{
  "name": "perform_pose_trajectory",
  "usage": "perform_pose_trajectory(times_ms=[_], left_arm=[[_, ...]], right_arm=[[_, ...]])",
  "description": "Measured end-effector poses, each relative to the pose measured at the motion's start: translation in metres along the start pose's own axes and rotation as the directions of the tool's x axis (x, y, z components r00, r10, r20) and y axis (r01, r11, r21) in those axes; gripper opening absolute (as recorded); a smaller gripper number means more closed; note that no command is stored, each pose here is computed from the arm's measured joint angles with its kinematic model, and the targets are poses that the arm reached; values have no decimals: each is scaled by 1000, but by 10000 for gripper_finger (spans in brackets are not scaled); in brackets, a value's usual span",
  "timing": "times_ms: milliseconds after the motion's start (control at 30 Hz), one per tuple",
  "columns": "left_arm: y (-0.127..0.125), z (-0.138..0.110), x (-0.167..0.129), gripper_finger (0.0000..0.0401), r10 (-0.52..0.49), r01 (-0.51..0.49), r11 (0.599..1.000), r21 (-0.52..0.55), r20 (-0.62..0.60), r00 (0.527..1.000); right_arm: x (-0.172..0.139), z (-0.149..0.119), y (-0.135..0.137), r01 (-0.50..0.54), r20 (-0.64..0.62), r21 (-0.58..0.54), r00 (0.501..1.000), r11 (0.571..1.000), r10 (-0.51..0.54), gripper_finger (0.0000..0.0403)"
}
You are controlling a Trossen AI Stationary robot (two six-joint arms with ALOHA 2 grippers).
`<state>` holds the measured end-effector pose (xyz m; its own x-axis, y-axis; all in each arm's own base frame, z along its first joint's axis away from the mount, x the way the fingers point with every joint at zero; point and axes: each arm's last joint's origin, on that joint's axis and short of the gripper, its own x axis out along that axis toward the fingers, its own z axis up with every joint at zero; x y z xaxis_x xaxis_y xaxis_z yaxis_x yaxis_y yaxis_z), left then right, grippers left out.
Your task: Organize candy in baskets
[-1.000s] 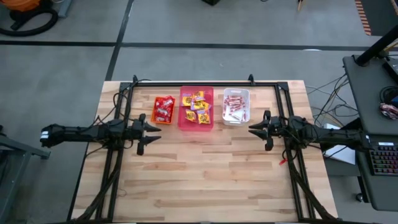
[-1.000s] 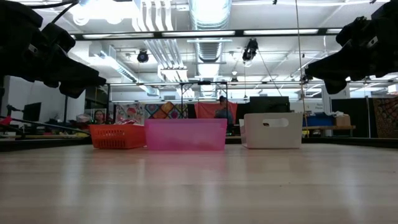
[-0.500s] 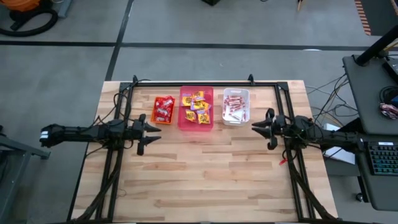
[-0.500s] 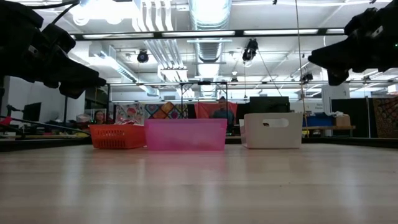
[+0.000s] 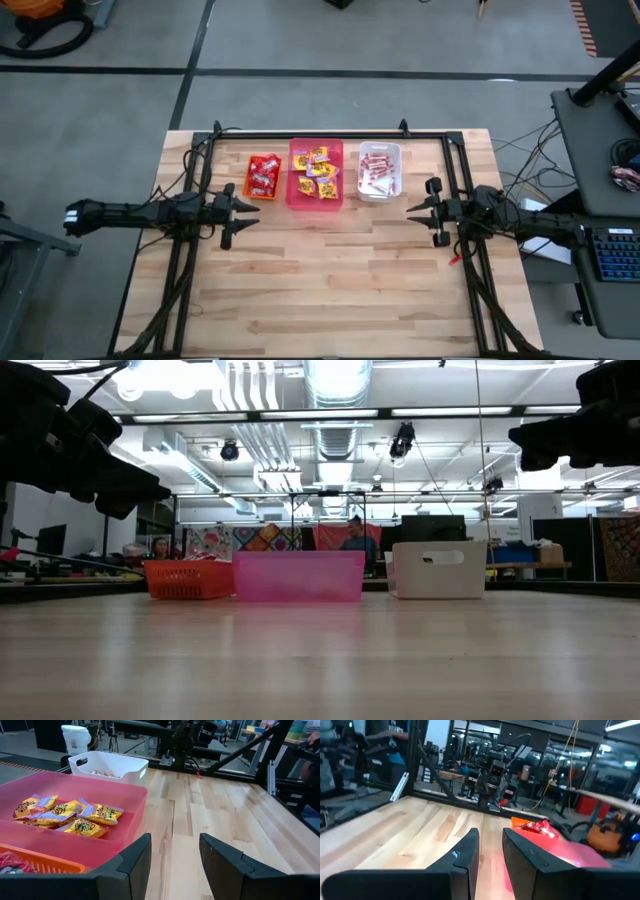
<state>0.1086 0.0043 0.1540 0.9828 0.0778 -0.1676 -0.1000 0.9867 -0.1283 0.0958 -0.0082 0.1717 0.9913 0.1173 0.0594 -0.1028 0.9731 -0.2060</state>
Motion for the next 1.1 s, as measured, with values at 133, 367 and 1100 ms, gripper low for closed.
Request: perform_pose_trajectory(times_ms=[133, 367, 1100], left_arm=[[0, 0, 0, 151, 0, 0, 1000, 0, 1, 1000], [0, 0, 0, 151, 0, 0, 1000, 0, 0, 1000], [0, 0, 0, 151, 0, 0, 1000, 0, 2, 1000]], right_arm=[[0, 0, 0, -2, 1, -48, 1000, 999, 2, 79], [1, -1, 0, -3, -8, 58, 1000, 998, 4, 79], [1, 0, 0, -2, -7, 114, 1000, 994, 2, 79]])
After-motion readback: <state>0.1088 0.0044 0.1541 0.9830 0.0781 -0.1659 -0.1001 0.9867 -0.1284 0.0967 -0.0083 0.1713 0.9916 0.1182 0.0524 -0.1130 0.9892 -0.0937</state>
